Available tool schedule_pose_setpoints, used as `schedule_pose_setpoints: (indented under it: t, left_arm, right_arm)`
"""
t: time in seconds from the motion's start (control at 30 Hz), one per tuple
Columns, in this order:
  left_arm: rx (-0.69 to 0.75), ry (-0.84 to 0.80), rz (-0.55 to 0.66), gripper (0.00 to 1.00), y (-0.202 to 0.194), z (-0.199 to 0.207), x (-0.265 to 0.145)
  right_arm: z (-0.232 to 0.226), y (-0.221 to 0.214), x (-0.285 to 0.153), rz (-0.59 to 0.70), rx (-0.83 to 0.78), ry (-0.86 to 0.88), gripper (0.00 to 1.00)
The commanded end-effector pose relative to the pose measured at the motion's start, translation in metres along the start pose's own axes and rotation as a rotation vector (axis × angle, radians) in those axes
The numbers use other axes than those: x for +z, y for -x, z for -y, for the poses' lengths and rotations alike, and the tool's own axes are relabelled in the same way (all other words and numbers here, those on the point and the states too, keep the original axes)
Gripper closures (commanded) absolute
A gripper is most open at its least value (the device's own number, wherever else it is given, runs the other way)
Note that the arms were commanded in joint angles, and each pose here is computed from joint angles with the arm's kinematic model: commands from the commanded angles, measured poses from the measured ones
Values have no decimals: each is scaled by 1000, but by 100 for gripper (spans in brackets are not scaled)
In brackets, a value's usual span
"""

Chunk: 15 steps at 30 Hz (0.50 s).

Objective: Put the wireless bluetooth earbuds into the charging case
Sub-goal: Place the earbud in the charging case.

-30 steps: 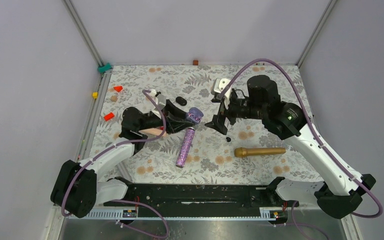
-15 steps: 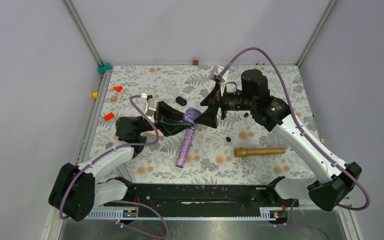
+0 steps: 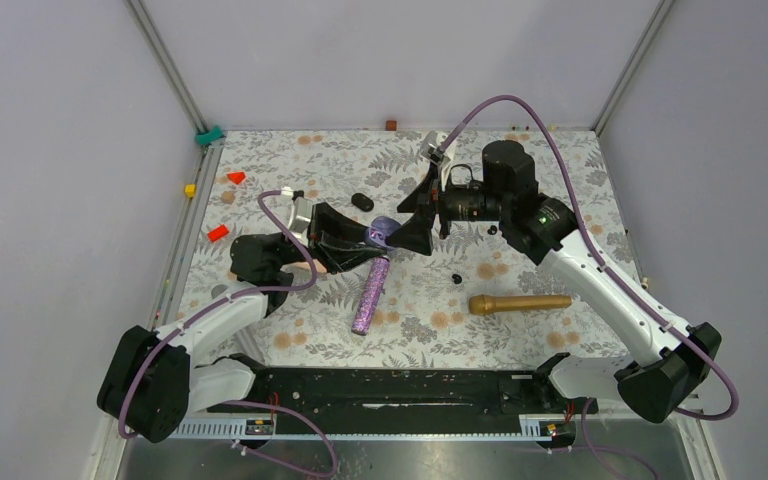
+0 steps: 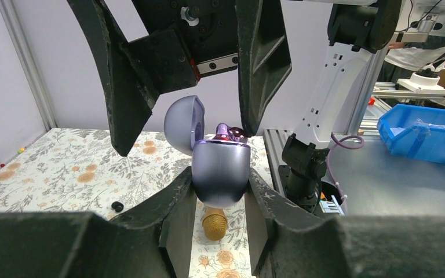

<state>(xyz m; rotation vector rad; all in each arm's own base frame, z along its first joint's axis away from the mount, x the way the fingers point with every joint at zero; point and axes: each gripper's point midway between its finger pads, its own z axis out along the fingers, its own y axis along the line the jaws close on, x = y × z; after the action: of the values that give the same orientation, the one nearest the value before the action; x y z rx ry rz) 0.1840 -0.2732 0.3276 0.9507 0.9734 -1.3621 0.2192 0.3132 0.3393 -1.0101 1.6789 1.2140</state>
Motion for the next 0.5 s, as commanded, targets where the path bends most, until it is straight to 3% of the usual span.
schedule_pose_setpoints:
  t: [0.0, 0.47]
  left_arm:
    - [45, -38, 28, 100, 9, 9, 2]
    - [39, -47, 29, 100, 10, 11, 4]
  right_arm:
    - [6, 9, -2, 36, -21, -34, 0]
    - [3, 12, -5, 36, -25, -38, 1]
